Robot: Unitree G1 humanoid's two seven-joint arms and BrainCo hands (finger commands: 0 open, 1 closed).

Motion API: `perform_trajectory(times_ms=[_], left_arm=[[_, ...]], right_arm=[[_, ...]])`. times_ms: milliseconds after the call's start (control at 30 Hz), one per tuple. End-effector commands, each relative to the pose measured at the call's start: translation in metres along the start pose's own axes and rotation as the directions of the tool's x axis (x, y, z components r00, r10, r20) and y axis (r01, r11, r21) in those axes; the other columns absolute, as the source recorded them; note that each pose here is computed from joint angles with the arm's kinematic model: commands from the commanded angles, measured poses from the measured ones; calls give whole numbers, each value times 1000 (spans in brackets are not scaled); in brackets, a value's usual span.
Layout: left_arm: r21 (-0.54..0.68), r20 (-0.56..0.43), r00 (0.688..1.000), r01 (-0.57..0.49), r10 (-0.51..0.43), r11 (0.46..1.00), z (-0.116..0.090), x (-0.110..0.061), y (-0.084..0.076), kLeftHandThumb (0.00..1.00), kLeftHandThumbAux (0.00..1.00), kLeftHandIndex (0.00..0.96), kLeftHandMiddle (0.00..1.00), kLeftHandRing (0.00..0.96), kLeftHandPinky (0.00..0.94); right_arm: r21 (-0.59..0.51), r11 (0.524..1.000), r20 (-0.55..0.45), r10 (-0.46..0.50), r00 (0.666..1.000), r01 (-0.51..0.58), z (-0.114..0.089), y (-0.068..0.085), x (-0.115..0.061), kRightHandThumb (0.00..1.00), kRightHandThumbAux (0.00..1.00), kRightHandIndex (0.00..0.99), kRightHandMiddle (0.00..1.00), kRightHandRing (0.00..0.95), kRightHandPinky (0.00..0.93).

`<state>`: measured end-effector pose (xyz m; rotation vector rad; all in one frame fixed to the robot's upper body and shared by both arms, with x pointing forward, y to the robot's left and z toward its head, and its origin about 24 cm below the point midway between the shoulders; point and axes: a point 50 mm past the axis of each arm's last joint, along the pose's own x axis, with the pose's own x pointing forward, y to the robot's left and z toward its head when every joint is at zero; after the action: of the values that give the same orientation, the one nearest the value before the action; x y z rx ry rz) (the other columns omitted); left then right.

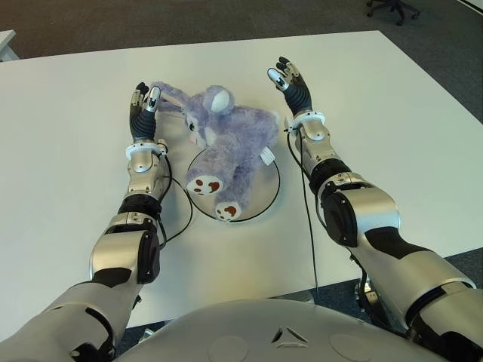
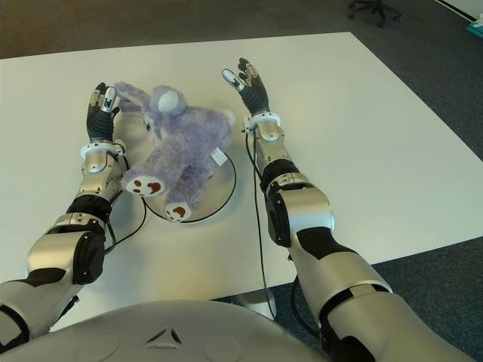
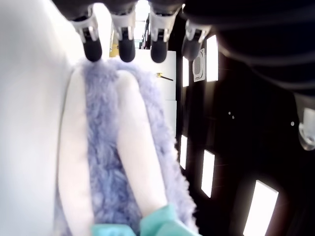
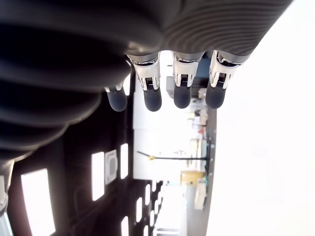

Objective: Put the doll into the plate.

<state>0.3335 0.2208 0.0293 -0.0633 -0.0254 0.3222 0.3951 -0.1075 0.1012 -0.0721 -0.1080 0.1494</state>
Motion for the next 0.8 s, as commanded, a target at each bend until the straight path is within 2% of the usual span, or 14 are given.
perform_trajectory(times_ms=[33, 800], left_arm=[[36, -207, 978, -20, 27, 999, -50, -30, 13, 0, 386, 0, 70, 25, 0], [36, -210, 977, -27, 34, 999, -49, -29, 14, 0, 382, 0, 67, 30, 0]], right_arm=[[4, 1000, -53, -5, 999, 5, -12, 2, -4, 0, 471, 0, 0, 0, 0], [51, 998, -92, -33, 995, 38, -24, 1, -11, 0, 527, 0, 0, 0, 0]])
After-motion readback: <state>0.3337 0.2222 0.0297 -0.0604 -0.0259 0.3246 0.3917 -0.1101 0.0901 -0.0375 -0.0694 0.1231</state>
